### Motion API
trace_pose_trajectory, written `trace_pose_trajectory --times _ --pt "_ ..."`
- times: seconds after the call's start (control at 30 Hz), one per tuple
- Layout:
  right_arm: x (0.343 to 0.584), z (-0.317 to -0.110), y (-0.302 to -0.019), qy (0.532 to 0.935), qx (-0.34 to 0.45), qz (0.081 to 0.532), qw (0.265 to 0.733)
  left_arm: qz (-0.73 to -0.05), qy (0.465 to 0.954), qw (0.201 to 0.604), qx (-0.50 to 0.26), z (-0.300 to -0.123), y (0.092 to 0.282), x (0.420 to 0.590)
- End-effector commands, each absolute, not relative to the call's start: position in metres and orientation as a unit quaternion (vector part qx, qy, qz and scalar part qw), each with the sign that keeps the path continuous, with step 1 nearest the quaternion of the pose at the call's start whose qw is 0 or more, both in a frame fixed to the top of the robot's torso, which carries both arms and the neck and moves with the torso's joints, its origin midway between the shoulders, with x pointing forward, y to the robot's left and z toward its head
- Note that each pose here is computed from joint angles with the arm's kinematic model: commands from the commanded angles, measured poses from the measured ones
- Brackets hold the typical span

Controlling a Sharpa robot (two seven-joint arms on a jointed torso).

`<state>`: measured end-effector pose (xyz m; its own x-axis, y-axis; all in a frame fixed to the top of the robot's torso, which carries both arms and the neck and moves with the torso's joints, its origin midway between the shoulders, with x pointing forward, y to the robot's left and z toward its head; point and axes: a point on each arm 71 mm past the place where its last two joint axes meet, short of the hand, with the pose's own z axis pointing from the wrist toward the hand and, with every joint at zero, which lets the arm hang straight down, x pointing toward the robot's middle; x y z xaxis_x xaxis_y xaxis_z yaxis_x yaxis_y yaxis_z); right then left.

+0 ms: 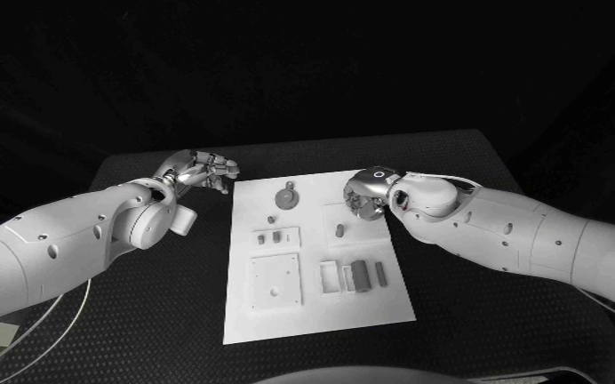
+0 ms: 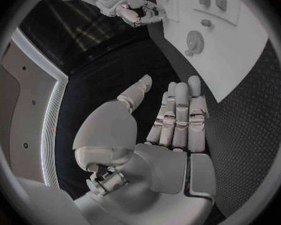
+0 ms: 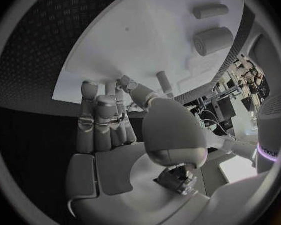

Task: Assemble the parts on the task board

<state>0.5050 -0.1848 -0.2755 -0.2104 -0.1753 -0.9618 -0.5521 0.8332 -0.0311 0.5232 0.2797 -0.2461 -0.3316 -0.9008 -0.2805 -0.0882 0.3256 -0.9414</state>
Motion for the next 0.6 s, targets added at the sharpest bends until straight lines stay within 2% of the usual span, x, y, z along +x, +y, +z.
trace_pose_trajectory --times 0.03,0.6 --pt "0.5035 -0.2809 -0.1859 0.768 -0.253 0.144 0.571 -0.459 0.679 0.443 -0.363 -0.2449 0.2778 0.5233" --pt "0.5038 -0.2844 -0.1796 0.763 -0.262 0.132 0.575 -0.457 0.679 0.445 -0.365 -0.2447 0.2795 0.5234"
